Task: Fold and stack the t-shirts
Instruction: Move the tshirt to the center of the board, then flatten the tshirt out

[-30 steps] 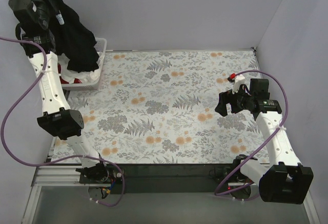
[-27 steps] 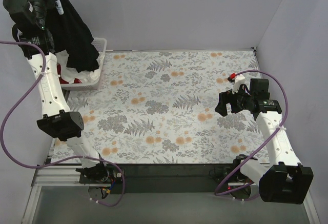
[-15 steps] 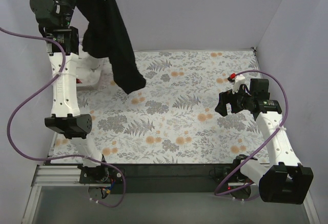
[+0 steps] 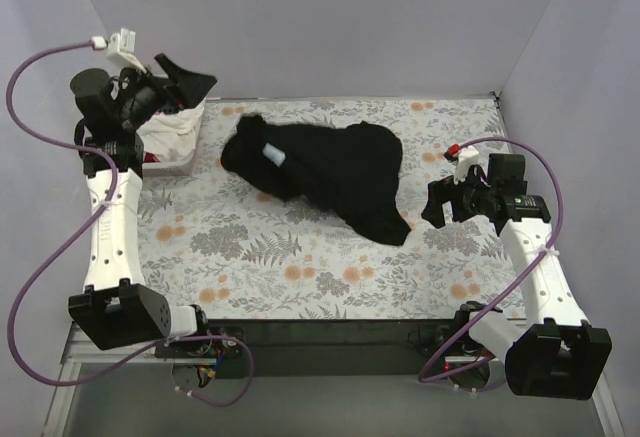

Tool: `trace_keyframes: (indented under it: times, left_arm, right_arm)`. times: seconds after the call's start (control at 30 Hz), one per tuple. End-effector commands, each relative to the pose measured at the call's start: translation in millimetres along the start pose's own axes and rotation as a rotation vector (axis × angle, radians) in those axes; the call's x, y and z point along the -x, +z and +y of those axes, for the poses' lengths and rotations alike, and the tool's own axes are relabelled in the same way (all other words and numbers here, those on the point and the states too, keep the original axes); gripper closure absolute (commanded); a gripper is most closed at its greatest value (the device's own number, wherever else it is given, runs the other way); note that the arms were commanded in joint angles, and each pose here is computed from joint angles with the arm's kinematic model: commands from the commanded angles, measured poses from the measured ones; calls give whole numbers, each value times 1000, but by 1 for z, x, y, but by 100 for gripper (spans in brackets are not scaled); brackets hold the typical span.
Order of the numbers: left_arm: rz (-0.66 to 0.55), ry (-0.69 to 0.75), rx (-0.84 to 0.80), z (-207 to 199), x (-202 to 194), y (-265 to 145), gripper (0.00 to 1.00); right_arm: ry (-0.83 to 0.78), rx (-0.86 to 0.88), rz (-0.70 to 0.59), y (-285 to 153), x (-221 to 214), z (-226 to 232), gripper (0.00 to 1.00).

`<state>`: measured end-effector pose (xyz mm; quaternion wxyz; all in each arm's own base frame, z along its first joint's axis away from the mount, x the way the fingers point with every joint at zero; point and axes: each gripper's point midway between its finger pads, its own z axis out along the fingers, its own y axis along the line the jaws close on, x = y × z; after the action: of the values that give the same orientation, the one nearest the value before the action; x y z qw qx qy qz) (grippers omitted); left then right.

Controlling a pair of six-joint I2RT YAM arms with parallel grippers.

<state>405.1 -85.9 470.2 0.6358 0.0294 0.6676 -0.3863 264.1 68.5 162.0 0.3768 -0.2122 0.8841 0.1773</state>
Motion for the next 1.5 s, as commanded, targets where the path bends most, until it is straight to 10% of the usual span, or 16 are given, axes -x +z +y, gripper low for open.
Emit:
trace_keyframes:
  times: [0.0, 0.63, 1.2, 1.47]
  left_arm:
    - [229, -69, 136, 62, -73, -59, 9]
    - [932, 31, 350, 147, -310, -131, 16]
    - [1103, 90, 326, 139, -371, -142, 26]
    - [1203, 191, 431, 164, -402, -143, 23]
  right_arm:
    - [-37, 1, 15, -2, 6, -3, 2]
    - [-123, 223, 463, 63, -79, 39, 9]
    - [-197, 238, 566, 109, -105, 49, 19]
    - [-272, 294, 636, 106, -127, 61, 86]
